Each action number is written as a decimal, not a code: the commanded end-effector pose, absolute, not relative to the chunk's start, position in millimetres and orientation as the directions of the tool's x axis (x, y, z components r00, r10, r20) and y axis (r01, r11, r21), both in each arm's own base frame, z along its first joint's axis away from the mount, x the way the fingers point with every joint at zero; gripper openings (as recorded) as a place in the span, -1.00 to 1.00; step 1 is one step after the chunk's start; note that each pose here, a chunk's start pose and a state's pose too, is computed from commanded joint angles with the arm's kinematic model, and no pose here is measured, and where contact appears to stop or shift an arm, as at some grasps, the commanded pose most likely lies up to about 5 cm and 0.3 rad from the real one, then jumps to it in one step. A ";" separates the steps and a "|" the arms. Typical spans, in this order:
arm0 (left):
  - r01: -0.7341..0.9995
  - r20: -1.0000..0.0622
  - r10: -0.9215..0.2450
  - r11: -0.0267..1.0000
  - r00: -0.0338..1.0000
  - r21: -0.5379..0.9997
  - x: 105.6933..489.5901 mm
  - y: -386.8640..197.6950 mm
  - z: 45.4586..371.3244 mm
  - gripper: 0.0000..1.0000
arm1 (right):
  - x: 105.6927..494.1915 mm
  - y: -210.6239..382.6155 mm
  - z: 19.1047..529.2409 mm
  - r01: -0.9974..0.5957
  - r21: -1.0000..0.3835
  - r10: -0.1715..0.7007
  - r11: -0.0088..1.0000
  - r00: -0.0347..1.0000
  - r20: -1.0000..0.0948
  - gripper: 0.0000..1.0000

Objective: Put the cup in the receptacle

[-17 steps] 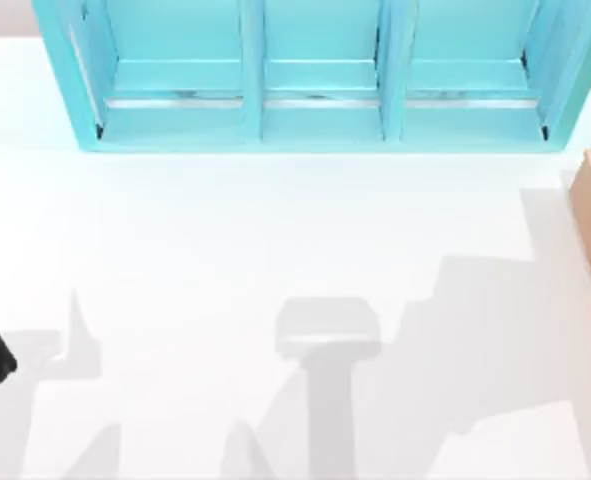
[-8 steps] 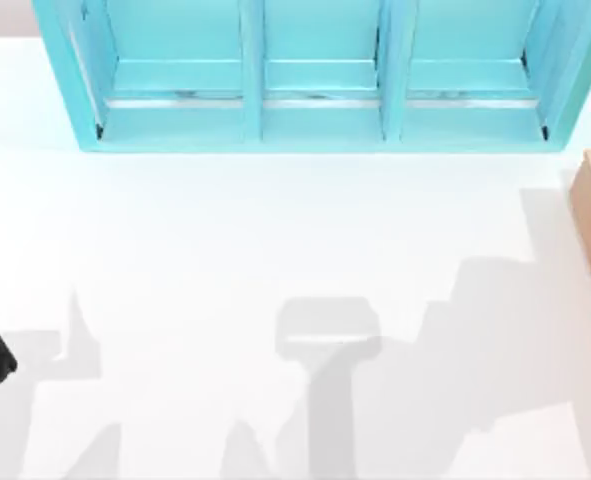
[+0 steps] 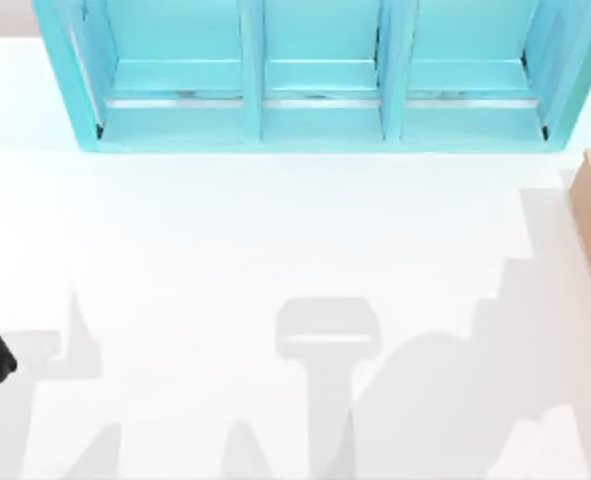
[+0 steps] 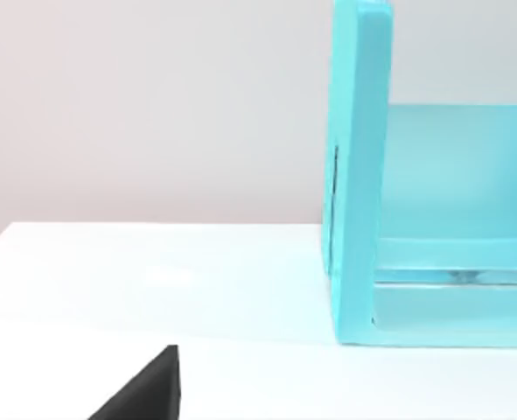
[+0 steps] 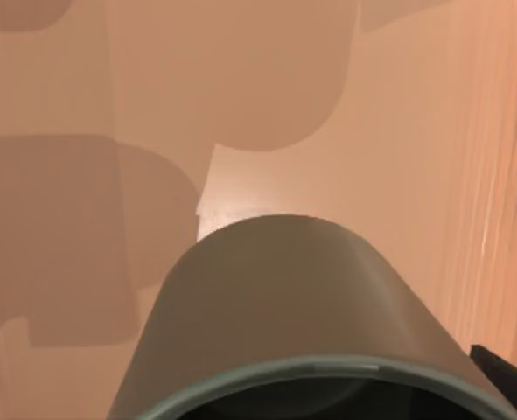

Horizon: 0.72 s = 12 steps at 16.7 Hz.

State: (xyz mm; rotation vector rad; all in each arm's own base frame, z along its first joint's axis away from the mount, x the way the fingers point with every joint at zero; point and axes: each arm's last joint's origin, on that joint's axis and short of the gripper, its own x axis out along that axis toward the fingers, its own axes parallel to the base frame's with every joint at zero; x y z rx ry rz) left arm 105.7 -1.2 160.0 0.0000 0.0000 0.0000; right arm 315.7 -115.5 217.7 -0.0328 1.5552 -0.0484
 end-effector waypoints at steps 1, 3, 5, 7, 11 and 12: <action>0.000 0.000 0.000 1.000 1.000 0.000 105.7 -1.2 160.0 1.00 | 315.7 -115.5 217.7 0.010 -0.052 -0.052 0.999 0.015 -0.999 -1.00; 0.000 0.000 0.000 1.000 1.000 0.000 105.7 -1.2 160.0 1.00 | 315.7 -115.5 217.7 0.010 -0.052 -0.052 0.999 0.015 -0.999 -0.85; 0.000 0.000 0.000 1.000 1.000 0.000 105.7 -1.2 160.0 1.00 | 315.7 -115.5 217.7 0.010 -0.052 -0.052 0.999 0.015 -0.999 -0.55; 0.000 0.000 0.000 1.000 1.000 0.000 105.7 -1.2 160.0 1.00 | 315.7 -115.5 217.7 0.010 -0.052 -0.052 0.999 0.015 -0.999 -0.25; 0.000 0.000 0.000 1.000 1.000 0.000 105.7 -1.2 160.0 1.00 | 315.7 -115.5 217.7 0.010 -0.052 -0.052 0.999 0.015 -0.999 0.36; 0.000 0.000 0.000 1.000 1.000 0.000 105.7 -1.2 160.0 1.00 | 315.7 -115.5 217.7 0.010 -0.052 -0.052 0.999 0.015 -0.999 0.51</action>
